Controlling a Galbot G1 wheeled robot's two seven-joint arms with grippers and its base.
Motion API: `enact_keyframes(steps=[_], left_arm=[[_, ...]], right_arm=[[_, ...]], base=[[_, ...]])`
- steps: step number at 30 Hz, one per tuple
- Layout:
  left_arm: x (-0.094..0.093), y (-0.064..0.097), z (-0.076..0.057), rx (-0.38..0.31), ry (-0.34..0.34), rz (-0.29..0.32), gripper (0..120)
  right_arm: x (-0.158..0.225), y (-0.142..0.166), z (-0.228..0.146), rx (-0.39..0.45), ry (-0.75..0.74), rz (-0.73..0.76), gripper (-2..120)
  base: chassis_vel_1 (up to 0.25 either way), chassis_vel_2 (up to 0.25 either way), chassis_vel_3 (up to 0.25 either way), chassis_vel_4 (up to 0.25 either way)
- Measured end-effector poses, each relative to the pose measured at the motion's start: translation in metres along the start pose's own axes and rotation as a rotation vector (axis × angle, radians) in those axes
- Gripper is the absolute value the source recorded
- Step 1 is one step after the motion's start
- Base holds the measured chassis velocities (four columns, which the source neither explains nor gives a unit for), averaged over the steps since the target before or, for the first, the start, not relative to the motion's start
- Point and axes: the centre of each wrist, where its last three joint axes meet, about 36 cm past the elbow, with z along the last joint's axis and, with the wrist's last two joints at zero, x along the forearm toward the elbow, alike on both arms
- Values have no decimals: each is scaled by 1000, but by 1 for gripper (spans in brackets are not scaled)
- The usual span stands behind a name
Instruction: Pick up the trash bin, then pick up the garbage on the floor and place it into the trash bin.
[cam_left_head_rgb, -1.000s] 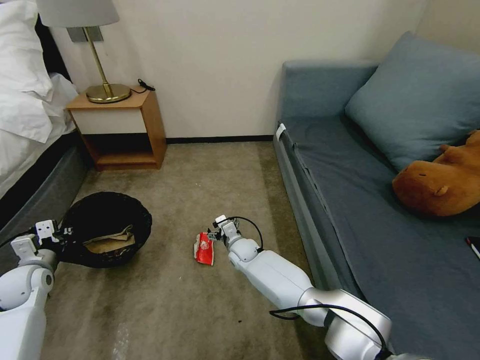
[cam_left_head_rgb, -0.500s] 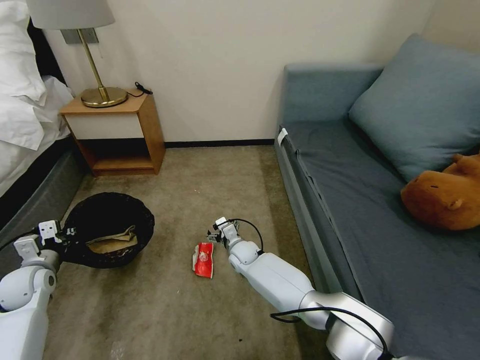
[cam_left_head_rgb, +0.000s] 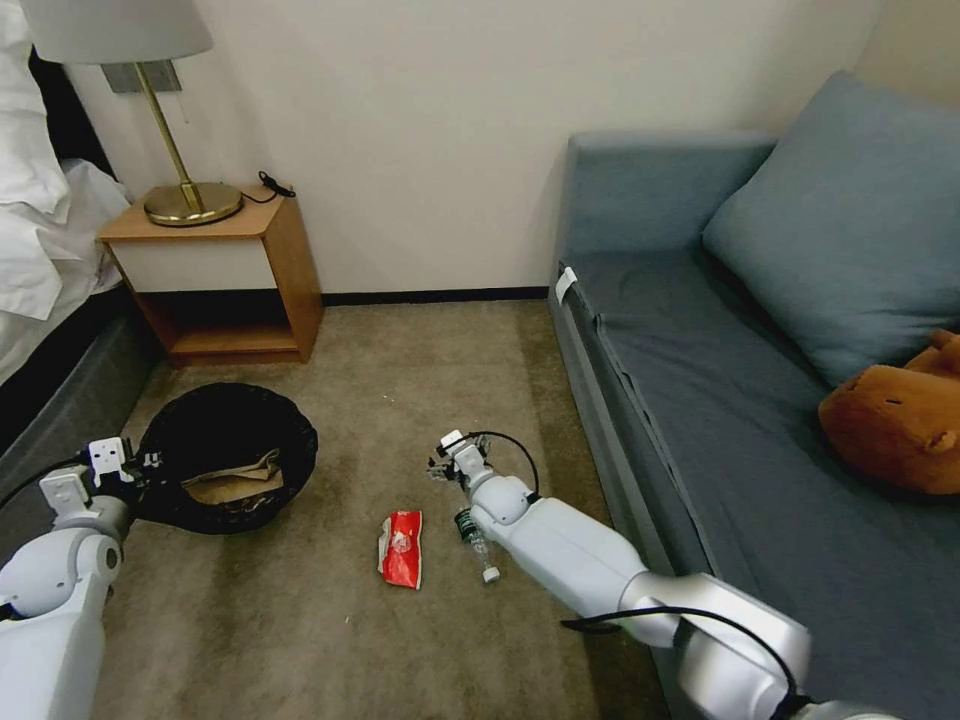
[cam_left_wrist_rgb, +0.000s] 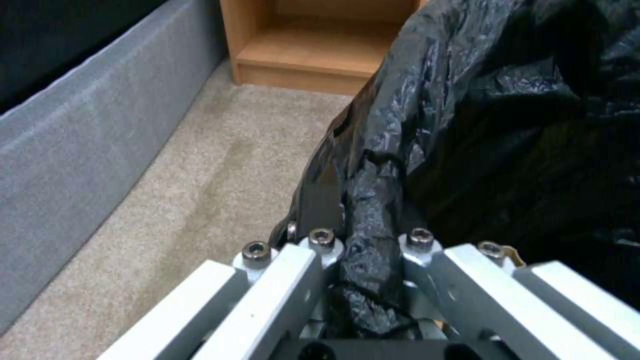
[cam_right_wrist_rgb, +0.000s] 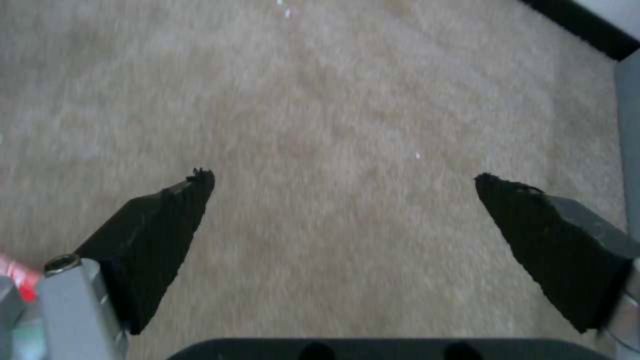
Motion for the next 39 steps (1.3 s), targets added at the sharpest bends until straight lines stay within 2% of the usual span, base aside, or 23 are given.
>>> enact_keyframes(steps=[6, 11, 21, 28, 39], left_arm=[[1, 6, 0, -19, 3, 0, 3], [2, 8, 1, -24, 5, 1, 3], [-2, 1, 4, -29, 7, 13, 3], [-5, -5, 3, -30, 4, 23, 3], [-5, -7, 4, -28, 7, 24, 3]], right_arm=[[21, -5, -35, 26, 102, -76, 100], [30, 4, -39, 25, 172, -107, 100], [41, 28, -10, -4, 316, -120, 100], [37, 34, 9, -41, 356, -111, 100], [38, 49, 35, -51, 394, -118, 100]], base=[[0, 0, 0, 0], [0, 0, 0, 0], [0, 0, 0, 0], [0, 0, 0, 0], [0, 0, 0, 0]])
